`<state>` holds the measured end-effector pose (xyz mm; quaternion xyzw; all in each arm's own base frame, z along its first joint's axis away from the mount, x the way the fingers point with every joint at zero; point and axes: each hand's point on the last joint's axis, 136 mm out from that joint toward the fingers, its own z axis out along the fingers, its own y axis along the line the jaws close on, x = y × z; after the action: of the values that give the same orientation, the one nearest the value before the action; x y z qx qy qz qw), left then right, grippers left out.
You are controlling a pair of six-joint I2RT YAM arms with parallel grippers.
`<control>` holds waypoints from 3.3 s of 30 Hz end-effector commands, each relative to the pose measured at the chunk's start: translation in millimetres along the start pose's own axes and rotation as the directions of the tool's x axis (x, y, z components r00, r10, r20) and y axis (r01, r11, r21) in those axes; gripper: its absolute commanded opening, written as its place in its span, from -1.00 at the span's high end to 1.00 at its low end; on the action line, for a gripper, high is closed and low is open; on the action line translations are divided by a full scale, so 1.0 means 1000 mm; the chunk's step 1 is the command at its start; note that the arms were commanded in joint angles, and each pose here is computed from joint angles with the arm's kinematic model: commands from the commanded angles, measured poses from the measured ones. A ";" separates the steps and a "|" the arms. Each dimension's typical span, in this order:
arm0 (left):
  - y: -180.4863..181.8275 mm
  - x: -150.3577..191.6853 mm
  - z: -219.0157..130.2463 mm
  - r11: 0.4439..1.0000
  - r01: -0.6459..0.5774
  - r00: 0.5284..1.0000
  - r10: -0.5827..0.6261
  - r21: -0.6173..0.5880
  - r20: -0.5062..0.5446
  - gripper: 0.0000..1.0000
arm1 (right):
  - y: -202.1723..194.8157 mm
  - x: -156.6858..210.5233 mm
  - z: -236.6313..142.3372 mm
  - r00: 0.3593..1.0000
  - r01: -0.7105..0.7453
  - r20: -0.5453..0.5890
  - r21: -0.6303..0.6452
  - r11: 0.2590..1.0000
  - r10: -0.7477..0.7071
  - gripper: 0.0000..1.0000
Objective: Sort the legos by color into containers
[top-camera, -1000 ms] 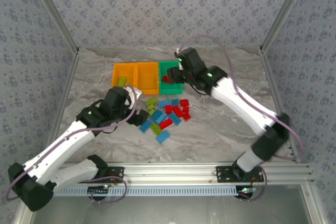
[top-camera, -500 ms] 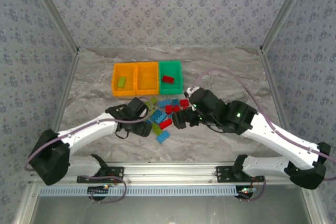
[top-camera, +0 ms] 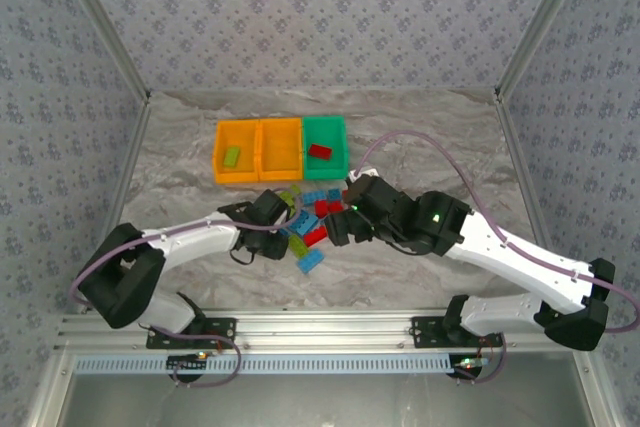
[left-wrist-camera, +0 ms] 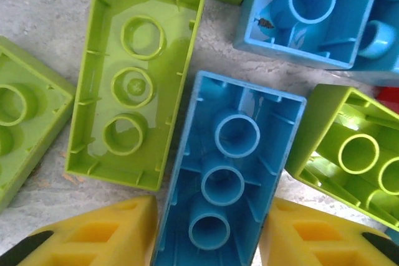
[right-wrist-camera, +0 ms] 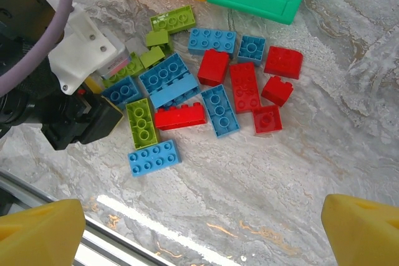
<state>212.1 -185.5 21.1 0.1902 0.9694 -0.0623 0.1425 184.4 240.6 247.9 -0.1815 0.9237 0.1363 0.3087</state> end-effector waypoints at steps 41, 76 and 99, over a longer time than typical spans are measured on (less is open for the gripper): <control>0.052 -0.246 -0.089 0.965 0.263 0.900 -0.248 0.009 0.359 0.10 | -0.038 0.037 -0.017 0.955 -0.296 0.008 -0.028 0.955 0.297 -1.00; -0.078 0.002 -0.211 0.698 -0.711 0.608 0.552 0.082 0.571 -0.86 | -0.088 0.074 0.218 0.957 -0.116 -0.255 0.107 0.987 0.140 -0.17; -0.062 -0.014 -0.209 0.766 -0.642 0.593 0.481 0.020 0.646 -0.98 | -0.046 -0.095 0.158 0.991 -0.074 0.117 0.090 0.993 0.064 0.38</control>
<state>137.6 -211.0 222.8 0.4978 0.7321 -0.1956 0.4218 319.2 273.9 184.7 -0.1205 0.9139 0.1448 0.3595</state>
